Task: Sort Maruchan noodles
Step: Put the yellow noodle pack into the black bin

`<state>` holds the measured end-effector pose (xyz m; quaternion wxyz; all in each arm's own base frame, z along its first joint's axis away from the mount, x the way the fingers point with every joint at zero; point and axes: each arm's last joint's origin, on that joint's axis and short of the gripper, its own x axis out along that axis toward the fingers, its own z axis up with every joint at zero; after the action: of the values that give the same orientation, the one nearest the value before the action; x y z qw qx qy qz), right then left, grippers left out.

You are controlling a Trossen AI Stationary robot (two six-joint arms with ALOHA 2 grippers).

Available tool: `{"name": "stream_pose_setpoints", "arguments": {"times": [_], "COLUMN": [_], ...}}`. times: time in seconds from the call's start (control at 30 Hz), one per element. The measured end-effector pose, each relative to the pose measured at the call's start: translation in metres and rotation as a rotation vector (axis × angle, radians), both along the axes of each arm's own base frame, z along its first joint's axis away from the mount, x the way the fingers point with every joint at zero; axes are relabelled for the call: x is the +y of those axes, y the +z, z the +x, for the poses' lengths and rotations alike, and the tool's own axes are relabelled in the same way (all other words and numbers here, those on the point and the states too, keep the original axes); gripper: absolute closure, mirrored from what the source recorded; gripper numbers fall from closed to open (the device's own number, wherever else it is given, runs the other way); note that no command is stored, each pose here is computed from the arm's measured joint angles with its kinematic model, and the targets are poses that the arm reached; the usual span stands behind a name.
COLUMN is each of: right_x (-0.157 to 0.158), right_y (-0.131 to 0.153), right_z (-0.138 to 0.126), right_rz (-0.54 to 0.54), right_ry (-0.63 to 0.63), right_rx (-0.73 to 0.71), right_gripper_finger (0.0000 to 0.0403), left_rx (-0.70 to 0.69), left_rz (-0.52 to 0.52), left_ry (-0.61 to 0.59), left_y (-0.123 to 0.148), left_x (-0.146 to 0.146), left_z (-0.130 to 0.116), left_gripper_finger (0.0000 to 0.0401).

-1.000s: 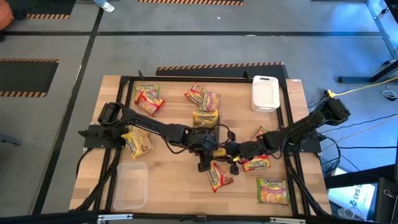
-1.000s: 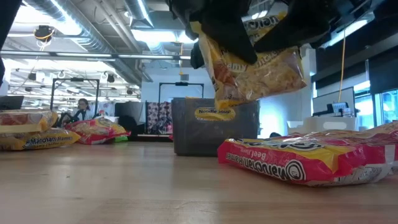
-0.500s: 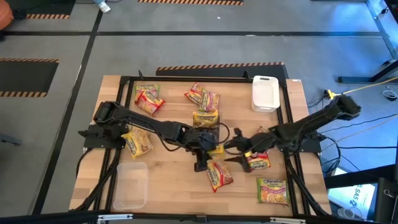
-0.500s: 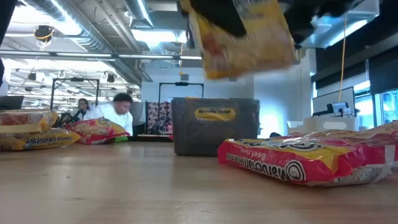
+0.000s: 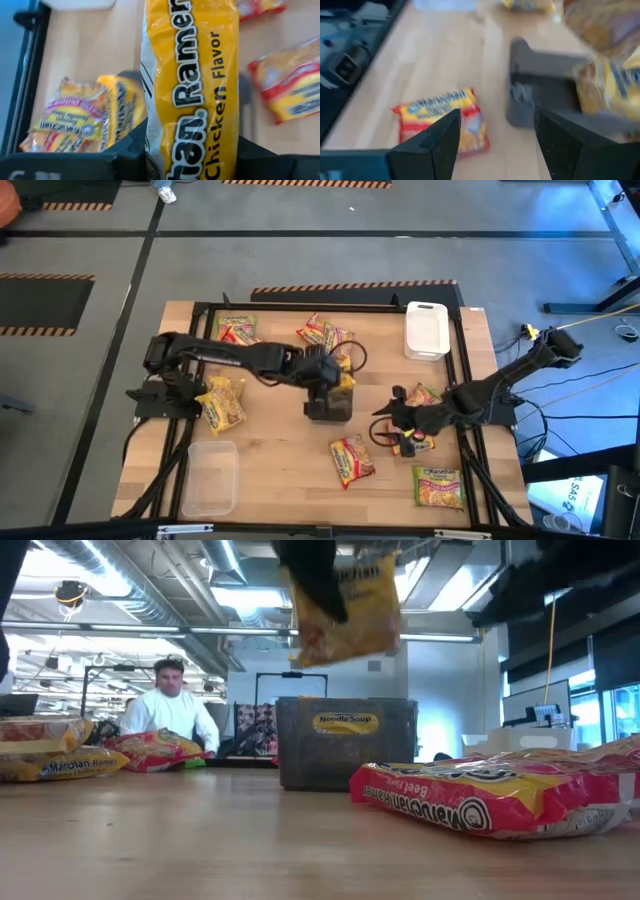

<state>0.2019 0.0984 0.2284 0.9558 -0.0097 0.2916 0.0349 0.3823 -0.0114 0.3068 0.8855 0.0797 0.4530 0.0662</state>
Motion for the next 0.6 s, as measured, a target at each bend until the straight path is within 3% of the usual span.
{"name": "stream_pose_setpoints", "arguments": {"times": [0.27, 0.6], "right_x": [-0.001, -0.001], "right_y": [-0.025, -0.031], "right_z": [-0.001, -0.001], "right_rz": [0.041, 0.05], "right_ry": [-0.054, -0.079], "right_rx": [0.027, 0.009], "right_gripper_finger": [0.0176, 0.0176], "left_rx": [0.102, 0.071], "left_rz": [-0.058, -0.13], "left_ry": [-0.03, -0.066], "left_y": [-0.036, -0.071], "left_x": [0.034, 0.045], "left_z": [0.005, 0.013], "left_gripper_finger": [0.0279, 0.0279]}}
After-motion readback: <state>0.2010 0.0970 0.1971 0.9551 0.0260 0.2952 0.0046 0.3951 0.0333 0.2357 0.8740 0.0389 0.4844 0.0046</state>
